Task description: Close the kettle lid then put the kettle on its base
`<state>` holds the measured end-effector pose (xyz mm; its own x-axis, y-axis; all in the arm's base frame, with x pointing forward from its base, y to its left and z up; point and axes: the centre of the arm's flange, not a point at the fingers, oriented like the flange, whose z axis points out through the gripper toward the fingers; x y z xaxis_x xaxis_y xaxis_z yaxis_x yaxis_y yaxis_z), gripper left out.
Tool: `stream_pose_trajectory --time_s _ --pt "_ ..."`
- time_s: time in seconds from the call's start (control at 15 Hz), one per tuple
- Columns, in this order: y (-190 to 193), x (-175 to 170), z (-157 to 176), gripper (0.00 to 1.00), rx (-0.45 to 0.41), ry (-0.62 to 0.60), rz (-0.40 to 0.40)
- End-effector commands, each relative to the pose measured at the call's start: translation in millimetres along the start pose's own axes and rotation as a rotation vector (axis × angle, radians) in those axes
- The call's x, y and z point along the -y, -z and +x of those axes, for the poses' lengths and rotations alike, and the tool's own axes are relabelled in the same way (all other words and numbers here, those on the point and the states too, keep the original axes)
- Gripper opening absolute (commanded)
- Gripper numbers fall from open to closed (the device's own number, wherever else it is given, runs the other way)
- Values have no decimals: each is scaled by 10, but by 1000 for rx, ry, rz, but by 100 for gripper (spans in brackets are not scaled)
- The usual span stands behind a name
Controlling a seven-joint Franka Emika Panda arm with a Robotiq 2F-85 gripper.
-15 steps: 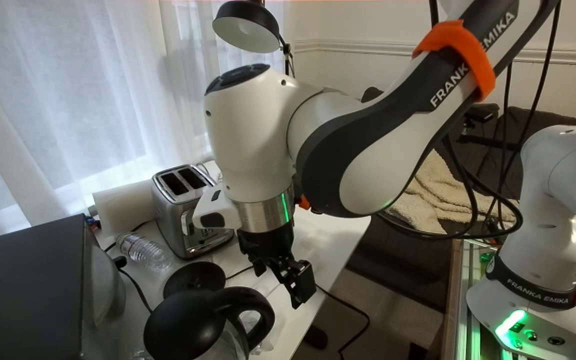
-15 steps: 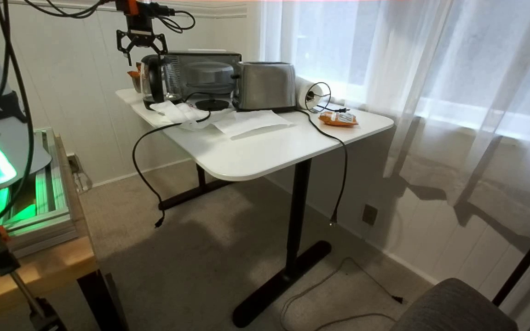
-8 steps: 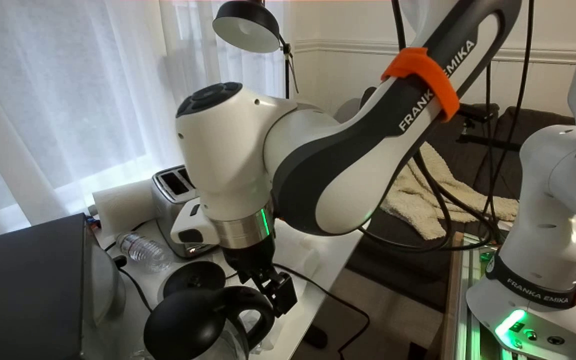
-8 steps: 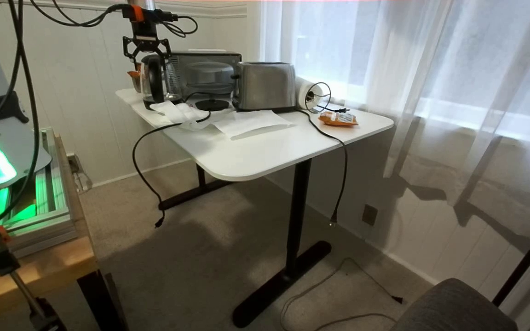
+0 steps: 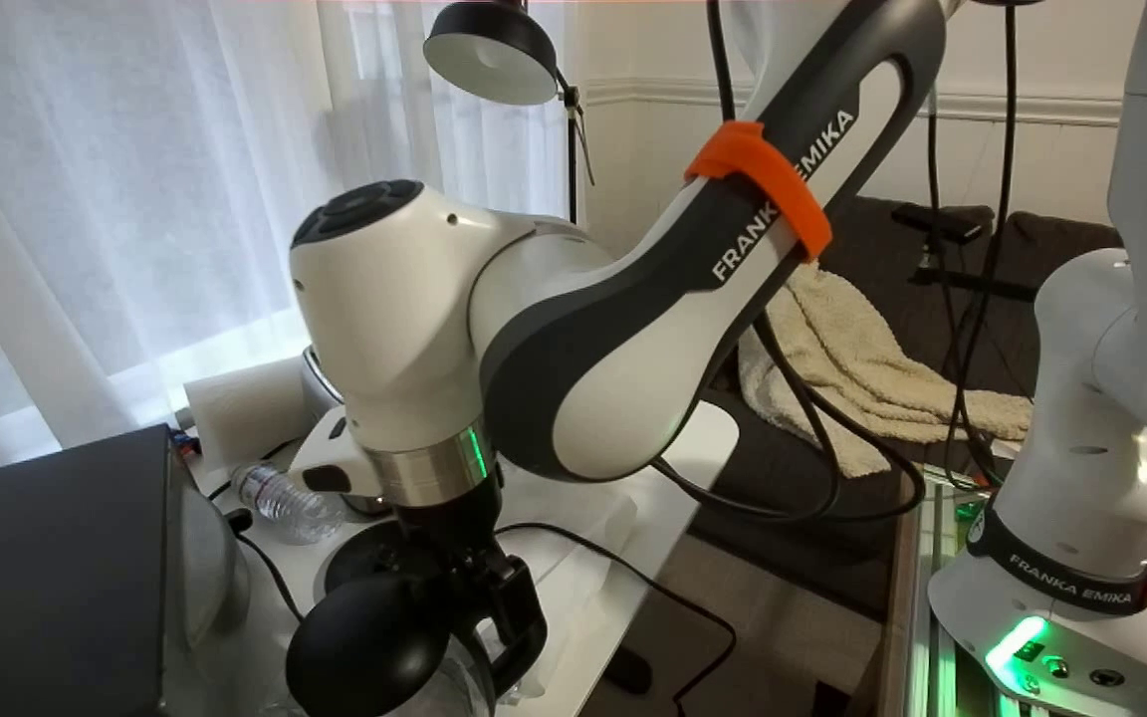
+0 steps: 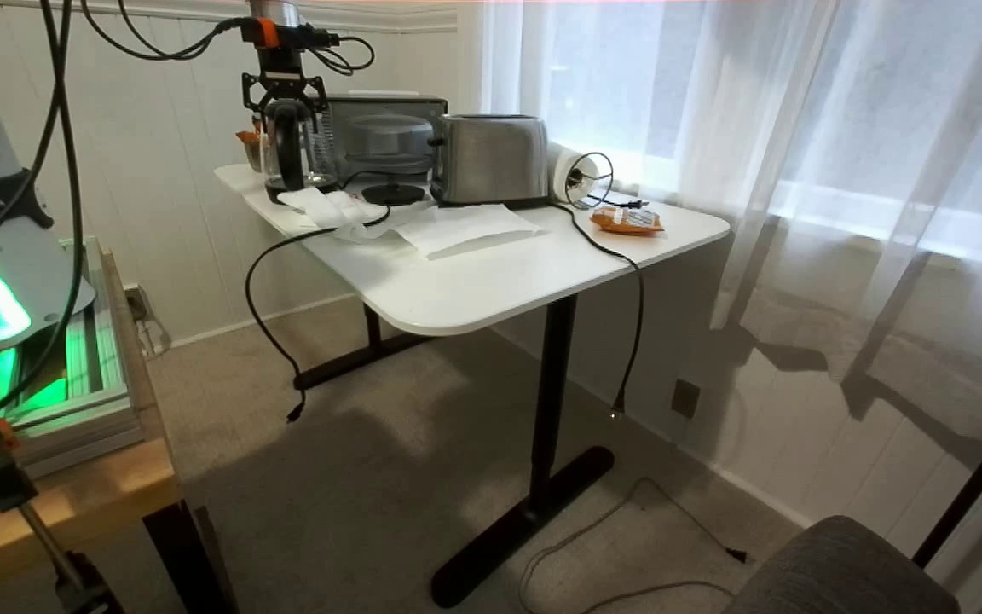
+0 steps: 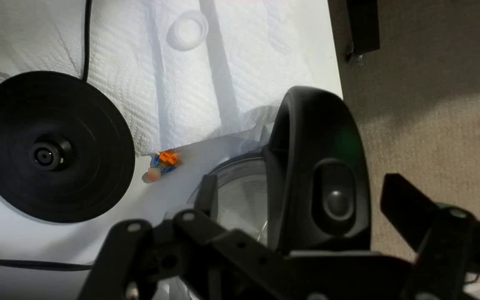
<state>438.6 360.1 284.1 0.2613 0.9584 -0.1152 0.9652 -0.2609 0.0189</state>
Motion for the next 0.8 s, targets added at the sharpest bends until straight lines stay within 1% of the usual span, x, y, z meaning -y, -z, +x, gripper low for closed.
stream_pose_trajectory --time_s 0.0,0.07,0.13,0.2,0.27,0.33,0.4,0.73 --pt "-21 -76 182 100 3 -24 -13" --pt "-28 -88 198 100 0 -28 -12" --pt "-35 -99 215 93 0 -31 -12" --pt "-40 -106 232 87 -1 -32 -12" --pt "-51 -110 247 71 -2 -34 -11" --pt "-58 -110 262 63 -1 -36 -11" --pt "-65 -109 274 62 -1 -37 -8" --pt "-29 -86 313 27 1 -37 -15"
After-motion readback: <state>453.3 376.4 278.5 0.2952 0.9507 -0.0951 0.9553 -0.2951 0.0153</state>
